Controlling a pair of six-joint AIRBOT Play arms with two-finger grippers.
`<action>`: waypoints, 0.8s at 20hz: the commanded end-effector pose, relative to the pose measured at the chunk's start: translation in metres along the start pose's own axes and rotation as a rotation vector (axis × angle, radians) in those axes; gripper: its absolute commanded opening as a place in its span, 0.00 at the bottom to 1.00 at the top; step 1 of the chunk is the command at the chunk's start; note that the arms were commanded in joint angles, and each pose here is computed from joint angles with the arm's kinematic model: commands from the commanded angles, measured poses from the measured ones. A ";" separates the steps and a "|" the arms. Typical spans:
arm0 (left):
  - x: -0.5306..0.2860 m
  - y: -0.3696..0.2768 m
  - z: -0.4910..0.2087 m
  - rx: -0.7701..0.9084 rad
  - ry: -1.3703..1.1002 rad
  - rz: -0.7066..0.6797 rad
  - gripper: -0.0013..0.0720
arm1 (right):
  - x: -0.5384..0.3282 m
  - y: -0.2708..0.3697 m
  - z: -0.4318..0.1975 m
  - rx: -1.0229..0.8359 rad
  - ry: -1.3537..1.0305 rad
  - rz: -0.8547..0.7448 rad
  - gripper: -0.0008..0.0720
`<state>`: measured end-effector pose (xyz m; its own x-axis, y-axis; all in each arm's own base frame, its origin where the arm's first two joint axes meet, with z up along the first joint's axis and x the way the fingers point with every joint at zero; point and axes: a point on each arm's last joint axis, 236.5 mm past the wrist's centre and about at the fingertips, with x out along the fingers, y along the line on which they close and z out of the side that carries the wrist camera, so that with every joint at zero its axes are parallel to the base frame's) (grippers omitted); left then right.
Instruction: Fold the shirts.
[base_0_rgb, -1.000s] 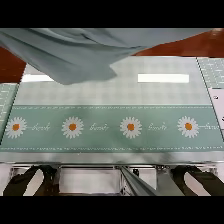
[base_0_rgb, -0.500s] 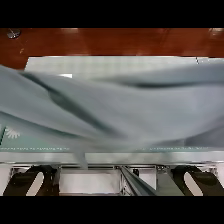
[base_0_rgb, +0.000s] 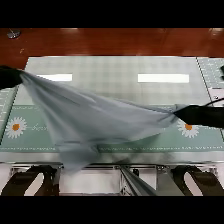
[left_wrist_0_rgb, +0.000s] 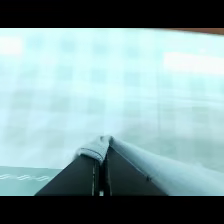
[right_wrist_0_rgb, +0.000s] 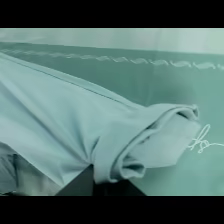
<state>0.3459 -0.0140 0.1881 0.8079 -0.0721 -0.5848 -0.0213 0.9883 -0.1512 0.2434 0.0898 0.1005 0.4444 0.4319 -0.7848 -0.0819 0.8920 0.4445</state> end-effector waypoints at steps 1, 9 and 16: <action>0.074 -0.007 -0.018 -0.149 0.038 -0.058 0.05 | 0.081 -0.053 0.023 0.170 -0.040 -0.043 0.05; 0.135 -0.020 -0.050 -0.286 0.185 -0.118 0.53 | 0.181 -0.049 0.096 0.398 0.163 0.202 0.88; 0.092 0.040 -0.132 -0.148 0.574 -0.054 0.97 | 0.057 -0.121 0.101 0.227 0.155 0.048 0.87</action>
<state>0.3909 -0.0132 0.0533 0.5582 -0.1973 -0.8059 -0.1144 0.9437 -0.3102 0.4017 0.0481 0.0338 0.3286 0.6075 -0.7232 0.1115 0.7354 0.6684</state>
